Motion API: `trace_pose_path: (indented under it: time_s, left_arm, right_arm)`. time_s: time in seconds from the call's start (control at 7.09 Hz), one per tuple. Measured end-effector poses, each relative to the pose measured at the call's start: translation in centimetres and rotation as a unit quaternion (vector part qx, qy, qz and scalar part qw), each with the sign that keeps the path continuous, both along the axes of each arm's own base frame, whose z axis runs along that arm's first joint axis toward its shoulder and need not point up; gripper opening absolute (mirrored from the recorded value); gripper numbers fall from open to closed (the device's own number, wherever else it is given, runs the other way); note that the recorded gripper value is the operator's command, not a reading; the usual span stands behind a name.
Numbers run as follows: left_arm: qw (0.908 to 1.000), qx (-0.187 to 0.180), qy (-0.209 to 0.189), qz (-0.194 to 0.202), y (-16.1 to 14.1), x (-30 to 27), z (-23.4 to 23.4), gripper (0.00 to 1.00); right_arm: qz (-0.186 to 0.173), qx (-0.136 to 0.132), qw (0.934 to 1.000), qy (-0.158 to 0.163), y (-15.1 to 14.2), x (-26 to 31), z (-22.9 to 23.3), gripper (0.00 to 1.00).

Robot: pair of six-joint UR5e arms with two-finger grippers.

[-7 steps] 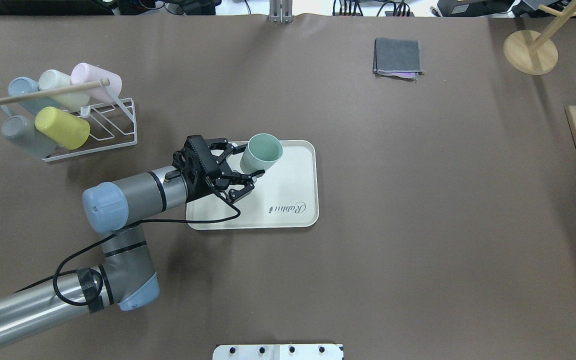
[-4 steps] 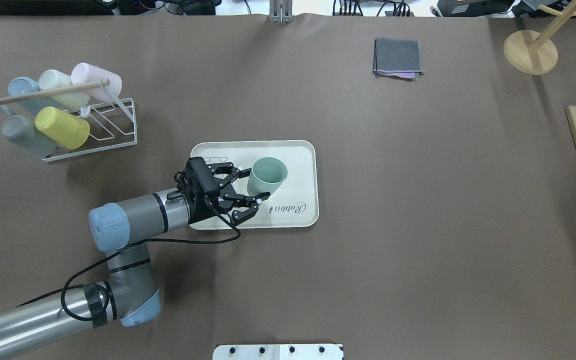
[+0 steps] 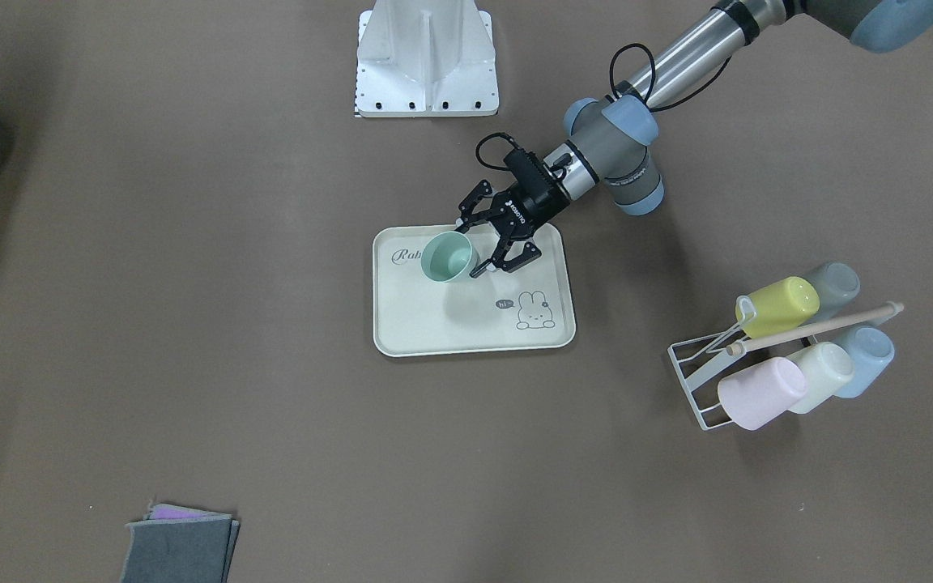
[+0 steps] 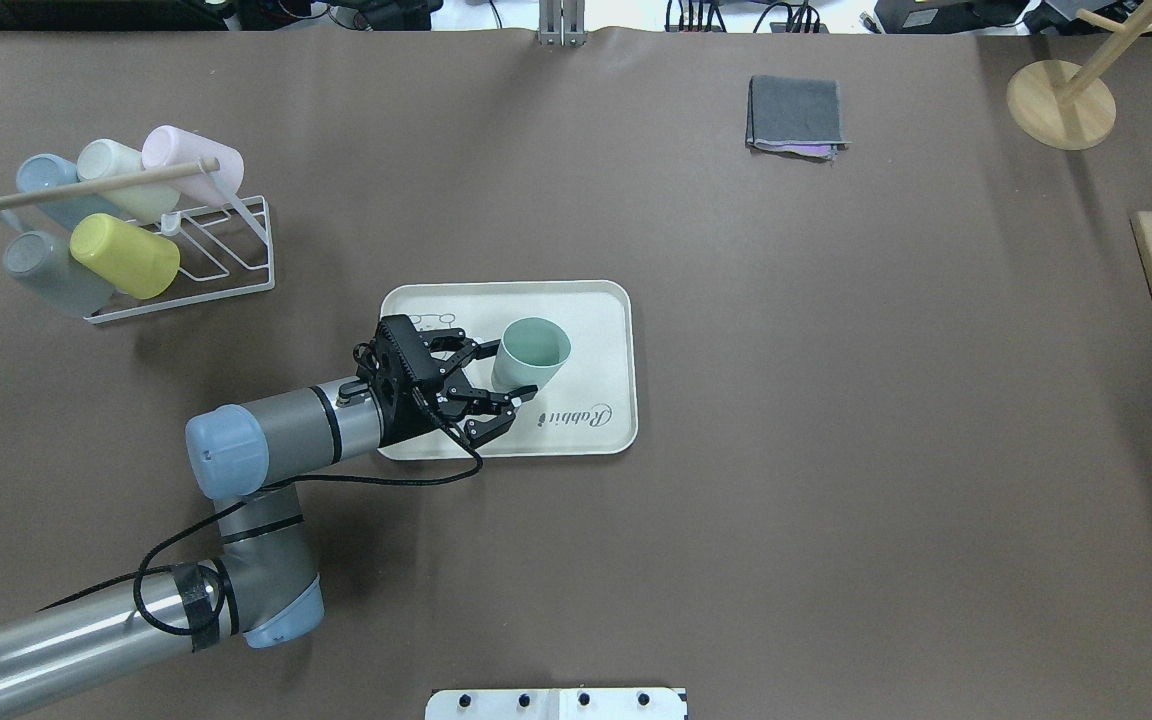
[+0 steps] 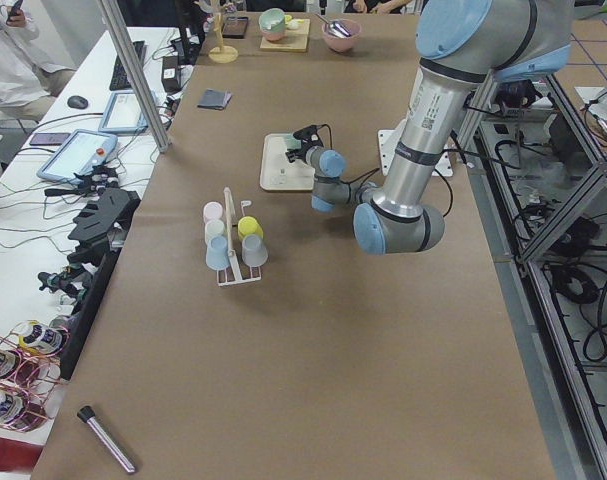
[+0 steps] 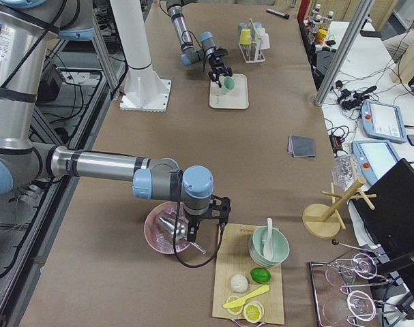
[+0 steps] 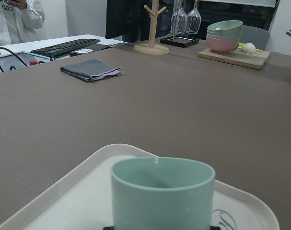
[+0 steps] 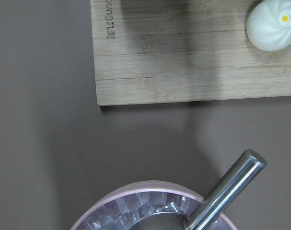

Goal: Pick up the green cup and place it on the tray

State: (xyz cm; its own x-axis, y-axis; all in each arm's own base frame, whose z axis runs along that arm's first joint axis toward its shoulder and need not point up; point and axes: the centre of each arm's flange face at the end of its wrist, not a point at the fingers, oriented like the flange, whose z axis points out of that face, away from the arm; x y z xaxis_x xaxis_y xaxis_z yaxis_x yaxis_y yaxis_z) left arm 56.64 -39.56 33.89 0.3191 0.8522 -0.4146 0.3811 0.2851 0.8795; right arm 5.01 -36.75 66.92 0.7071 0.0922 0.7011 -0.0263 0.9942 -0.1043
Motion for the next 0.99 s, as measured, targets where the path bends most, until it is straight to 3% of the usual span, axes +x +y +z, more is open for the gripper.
trace_pose_path:
  time_s: [0.42,0.99]
  left_arm:
    - [1.0000,-0.001,0.001,-0.004,-0.41,-0.01,-0.25,0.81]
    - [0.9998,-0.005,0.001,-0.017,-0.53,0.00,-0.13,0.90]
  right_arm:
    - [0.001,-0.003,1.0000,-0.001,-0.13,0.03,-0.31,1.00]
    - [0.002,-0.011,0.9999,0.000,-0.25,0.04,-0.21,1.00]
